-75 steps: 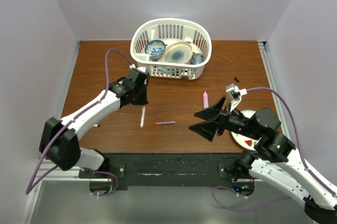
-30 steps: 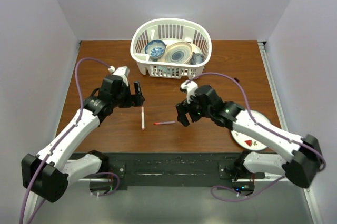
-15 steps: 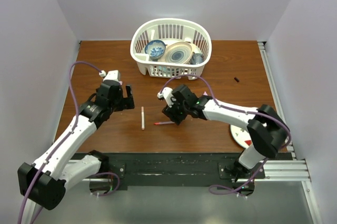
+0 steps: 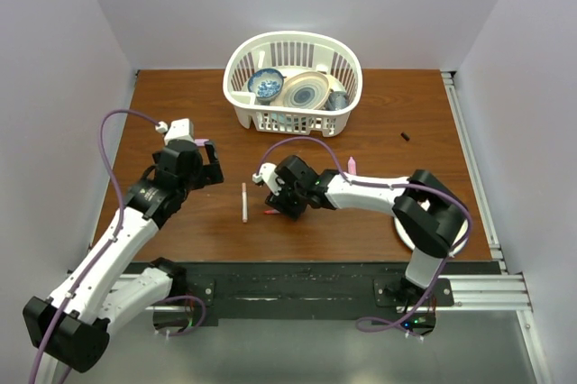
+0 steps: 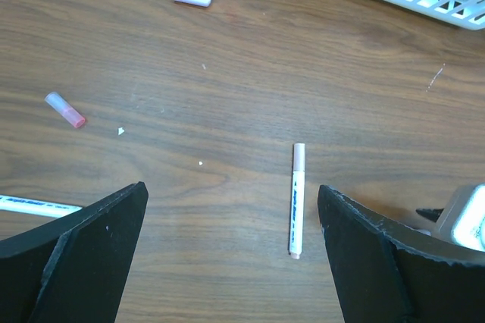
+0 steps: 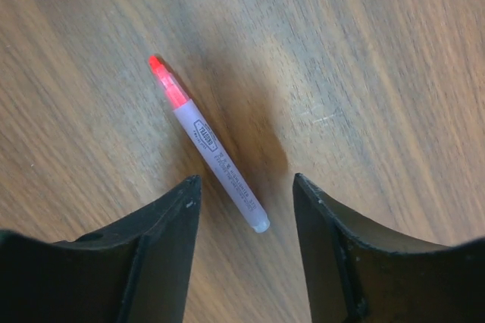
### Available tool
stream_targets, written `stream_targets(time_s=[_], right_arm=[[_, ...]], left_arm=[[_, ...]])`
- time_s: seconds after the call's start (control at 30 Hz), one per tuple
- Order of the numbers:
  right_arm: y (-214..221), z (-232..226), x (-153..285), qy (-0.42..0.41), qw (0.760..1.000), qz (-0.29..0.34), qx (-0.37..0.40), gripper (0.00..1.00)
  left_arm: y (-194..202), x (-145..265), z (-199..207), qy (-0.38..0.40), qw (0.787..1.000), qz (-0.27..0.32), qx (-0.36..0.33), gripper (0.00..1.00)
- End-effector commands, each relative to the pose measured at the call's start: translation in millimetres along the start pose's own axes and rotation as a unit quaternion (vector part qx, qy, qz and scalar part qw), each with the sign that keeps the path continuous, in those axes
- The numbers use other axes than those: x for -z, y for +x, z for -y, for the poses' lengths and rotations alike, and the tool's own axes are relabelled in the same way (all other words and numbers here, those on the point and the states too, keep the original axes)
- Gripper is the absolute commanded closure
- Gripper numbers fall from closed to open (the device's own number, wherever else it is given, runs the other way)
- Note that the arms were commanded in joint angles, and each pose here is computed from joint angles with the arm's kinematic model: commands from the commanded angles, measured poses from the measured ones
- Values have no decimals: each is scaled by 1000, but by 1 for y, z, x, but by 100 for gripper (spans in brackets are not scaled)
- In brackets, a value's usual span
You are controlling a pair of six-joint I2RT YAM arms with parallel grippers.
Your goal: Insert the pens into the pen caps
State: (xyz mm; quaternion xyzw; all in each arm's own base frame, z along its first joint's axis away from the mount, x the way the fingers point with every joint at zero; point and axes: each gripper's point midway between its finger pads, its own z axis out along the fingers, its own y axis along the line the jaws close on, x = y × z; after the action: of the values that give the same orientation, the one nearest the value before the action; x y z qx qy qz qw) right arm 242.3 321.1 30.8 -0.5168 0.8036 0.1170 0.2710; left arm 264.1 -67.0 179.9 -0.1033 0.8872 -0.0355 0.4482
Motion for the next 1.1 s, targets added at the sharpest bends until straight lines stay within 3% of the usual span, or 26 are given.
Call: stream_targets(time_s=[0.0, 0.27, 0.53, 0.73, 0.9, 1.07], right_arm=[[-1, 3, 7, 27, 999, 21, -27, 50], [21, 1, 12, 67, 995, 17, -73, 66], [9, -4, 25, 71, 989, 78, -105, 100], [-2, -13, 39, 51, 978, 127, -157, 100], [-39, -30, 77, -4, 937, 249, -245, 100], [-59, -35, 101, -30, 911, 301, -280, 100]], left_arm=[[-13, 6, -6, -14, 999, 24, 26, 0], [-15, 20, 6, 34, 998, 32, 40, 2], [23, 32, 52, 172, 980, -45, 84, 7], [45, 37, 85, 263, 952, -96, 123, 9], [57, 31, 107, 312, 930, -127, 149, 10], [55, 21, 121, 335, 919, -134, 163, 12]])
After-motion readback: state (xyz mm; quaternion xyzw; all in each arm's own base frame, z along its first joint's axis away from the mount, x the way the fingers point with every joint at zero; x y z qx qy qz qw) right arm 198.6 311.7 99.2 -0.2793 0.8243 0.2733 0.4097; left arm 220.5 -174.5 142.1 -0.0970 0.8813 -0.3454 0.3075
